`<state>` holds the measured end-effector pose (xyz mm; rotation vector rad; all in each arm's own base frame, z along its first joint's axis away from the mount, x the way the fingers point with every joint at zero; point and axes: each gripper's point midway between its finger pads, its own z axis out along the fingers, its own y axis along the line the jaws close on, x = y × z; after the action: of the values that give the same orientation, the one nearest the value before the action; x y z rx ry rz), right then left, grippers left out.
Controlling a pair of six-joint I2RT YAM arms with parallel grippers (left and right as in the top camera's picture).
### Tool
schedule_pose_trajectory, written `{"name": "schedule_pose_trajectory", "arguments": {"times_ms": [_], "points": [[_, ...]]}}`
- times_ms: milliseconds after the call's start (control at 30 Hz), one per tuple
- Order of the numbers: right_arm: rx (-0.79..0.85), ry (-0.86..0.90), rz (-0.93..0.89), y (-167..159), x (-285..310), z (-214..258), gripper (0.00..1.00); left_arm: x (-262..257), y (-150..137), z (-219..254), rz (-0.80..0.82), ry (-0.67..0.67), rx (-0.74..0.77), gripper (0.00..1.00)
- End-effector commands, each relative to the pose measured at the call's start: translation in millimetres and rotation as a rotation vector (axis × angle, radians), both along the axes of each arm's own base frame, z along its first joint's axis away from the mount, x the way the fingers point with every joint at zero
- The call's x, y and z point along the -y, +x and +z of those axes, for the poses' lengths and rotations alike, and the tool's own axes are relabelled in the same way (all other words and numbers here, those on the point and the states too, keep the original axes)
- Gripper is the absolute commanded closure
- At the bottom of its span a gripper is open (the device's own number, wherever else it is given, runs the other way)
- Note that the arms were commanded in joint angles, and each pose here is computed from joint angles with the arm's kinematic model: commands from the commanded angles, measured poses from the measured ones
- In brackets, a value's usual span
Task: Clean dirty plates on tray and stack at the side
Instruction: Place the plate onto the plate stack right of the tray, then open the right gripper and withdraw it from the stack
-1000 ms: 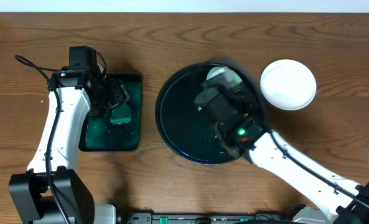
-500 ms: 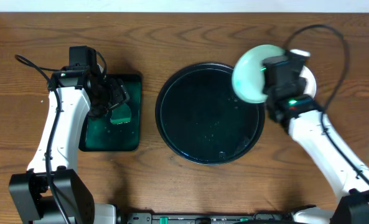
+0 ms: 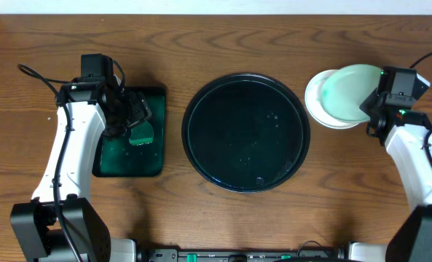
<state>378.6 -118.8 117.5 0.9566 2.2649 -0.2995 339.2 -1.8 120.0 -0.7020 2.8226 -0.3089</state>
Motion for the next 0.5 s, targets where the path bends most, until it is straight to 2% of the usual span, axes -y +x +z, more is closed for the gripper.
{"name": "schedule_pose_trajectory", "arguments": {"times_ms": [0,333,467], "points": [[-0.021,0.078,0.009,8.4,-4.0,-25.5,0.99,1.0,-1.1,0.0,-0.016,0.006,0.001,0.18],[-0.036,0.195,0.081,35.3,-26.4,-79.9,0.98,1.0,-1.1,-2.2,-0.016,0.006,-0.005,0.18],[-0.035,0.212,0.093,36.3,-29.9,-81.2,0.75,1.0,-1.1,-2.2,-0.016,0.006,-0.005,0.18]]}}
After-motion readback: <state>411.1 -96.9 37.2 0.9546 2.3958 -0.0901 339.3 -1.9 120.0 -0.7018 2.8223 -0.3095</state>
